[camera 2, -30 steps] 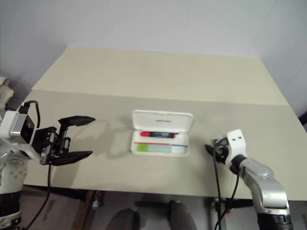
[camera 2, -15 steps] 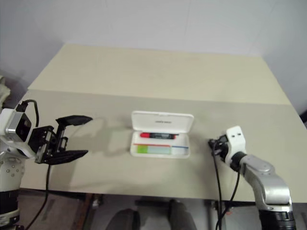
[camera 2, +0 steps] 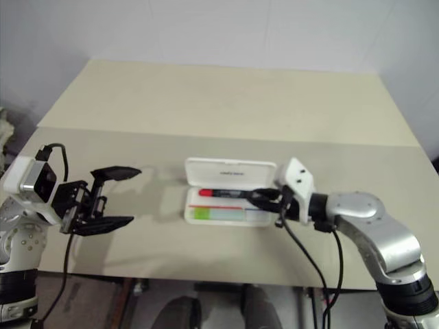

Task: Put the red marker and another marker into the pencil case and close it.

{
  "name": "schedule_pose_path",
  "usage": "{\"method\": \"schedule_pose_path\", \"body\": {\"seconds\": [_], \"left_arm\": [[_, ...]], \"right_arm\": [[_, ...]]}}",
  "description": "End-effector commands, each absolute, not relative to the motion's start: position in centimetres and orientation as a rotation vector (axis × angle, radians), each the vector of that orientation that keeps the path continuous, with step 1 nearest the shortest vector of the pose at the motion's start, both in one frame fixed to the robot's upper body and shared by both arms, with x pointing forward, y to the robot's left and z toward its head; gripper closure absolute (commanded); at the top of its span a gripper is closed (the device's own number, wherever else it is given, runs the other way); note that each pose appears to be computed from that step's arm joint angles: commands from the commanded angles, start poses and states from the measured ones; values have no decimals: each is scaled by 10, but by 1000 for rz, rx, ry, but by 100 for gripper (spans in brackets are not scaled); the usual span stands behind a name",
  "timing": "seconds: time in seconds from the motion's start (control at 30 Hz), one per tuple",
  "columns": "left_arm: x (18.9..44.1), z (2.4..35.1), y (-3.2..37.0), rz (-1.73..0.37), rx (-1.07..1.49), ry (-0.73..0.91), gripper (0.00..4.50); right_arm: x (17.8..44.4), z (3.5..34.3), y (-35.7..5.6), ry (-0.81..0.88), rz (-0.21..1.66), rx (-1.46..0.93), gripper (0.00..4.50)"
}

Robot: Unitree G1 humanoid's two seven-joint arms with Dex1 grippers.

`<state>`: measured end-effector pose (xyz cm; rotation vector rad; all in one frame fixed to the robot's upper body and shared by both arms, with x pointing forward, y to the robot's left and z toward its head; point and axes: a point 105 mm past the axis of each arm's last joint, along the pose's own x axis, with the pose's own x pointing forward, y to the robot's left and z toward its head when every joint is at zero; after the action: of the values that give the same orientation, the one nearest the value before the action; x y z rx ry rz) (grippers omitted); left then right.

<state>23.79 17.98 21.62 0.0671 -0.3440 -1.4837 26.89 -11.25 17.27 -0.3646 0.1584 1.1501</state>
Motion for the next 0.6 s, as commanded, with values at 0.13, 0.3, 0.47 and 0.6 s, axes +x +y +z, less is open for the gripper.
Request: {"method": "schedule_pose_path", "body": {"seconds": [0.13,0.3,0.47,0.6], "left_arm": [[233,219,176,-1481,104,-370,0],[229,219,177,-1464,106,-372,0],[226,219,178,-1446,106,-372,0],[226,218,178,-1445,104,-368,0]], "right_arm": [[274,175,-100,119,1253,-523,408],[283,174,-99,125,1284,-590,408],[283,166,-111,173,1287,-616,408],[282,154,-121,216,1289,-612,408]]}}
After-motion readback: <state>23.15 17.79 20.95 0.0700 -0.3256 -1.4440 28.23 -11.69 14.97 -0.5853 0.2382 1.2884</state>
